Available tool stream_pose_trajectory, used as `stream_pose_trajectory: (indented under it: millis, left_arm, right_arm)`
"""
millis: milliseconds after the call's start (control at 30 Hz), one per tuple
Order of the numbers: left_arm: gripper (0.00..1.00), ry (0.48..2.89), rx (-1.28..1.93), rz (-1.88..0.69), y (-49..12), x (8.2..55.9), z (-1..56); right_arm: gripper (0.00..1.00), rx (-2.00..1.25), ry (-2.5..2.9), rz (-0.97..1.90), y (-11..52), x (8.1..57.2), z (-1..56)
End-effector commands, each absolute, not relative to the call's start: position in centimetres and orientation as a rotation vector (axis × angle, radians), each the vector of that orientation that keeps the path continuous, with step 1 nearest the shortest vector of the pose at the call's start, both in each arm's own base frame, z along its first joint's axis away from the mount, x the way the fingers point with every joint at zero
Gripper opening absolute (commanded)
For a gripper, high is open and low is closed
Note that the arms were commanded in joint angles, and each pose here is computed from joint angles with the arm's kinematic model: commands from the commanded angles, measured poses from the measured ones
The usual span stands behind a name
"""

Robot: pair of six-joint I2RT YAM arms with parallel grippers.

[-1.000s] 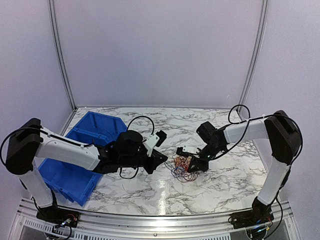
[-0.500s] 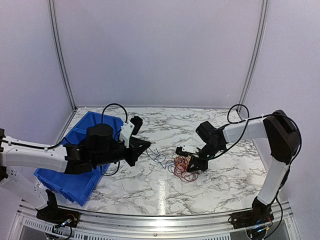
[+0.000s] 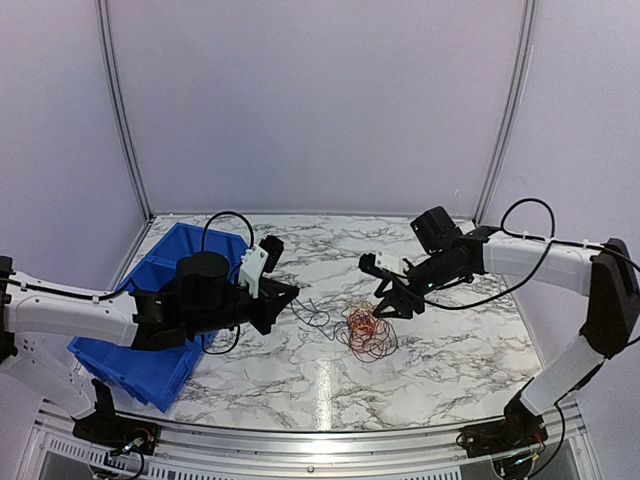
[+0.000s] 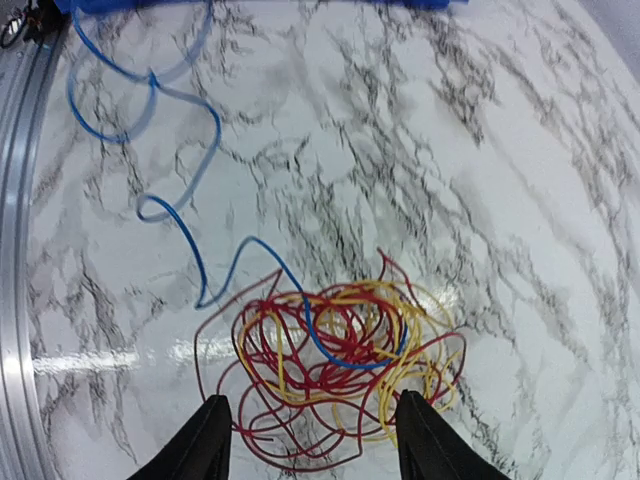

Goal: Untangle the cables

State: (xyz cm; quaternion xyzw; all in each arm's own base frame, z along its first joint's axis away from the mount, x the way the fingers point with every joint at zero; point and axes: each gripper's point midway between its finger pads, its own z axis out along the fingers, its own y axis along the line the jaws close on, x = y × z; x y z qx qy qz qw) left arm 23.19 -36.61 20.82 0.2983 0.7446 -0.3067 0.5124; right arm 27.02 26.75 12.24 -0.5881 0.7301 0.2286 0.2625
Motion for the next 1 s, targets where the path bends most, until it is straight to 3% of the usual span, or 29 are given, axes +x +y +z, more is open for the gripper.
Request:
stream_pose_trajectory:
  millis: [0, 367, 433, 600, 700, 800, 967]
  left_arm:
    - [0.0, 1.809, 0.678, -0.773, -37.1, 23.3, 19.8]
    - [0.0, 1.772, 0.63, -0.815, -37.0, 23.3, 21.2]
    - [0.0, 1.761, 0.616, -0.815, -36.6, 23.3, 21.7]
    - [0.0, 1.696, 0.539, -0.781, -33.9, 23.2, 24.3]
    - [0.0, 1.63, 0.466, -0.752, -31.3, 23.1, 27.2]
    - [0.0, 1.569, 0.41, -0.723, -28.9, 22.7, 30.4]
    - [0.0, 1.452, 0.326, -0.692, -24.3, 21.5, 36.7]
  right_arm:
    - [0.6, -1.658, 1.822, 0.756, 29.6, 24.6, 15.6]
    - [0.71, -1.805, 1.868, 0.909, 33.6, 21.8, 9.6]
    - [0.63, -1.797, 1.889, 0.906, 34.0, 22.0, 8.8]
    - [0.25, -1.791, 1.918, 0.958, 33.8, 21.7, 7.4]
    - [0.1, -1.776, 1.933, 0.974, 33.6, 21.7, 6.9]
    - [0.01, -1.759, 1.967, 0.976, 33.3, 22.3, 6.3]
    - [0.0, -1.744, 2.056, 0.889, 32.3, 23.5, 4.3]
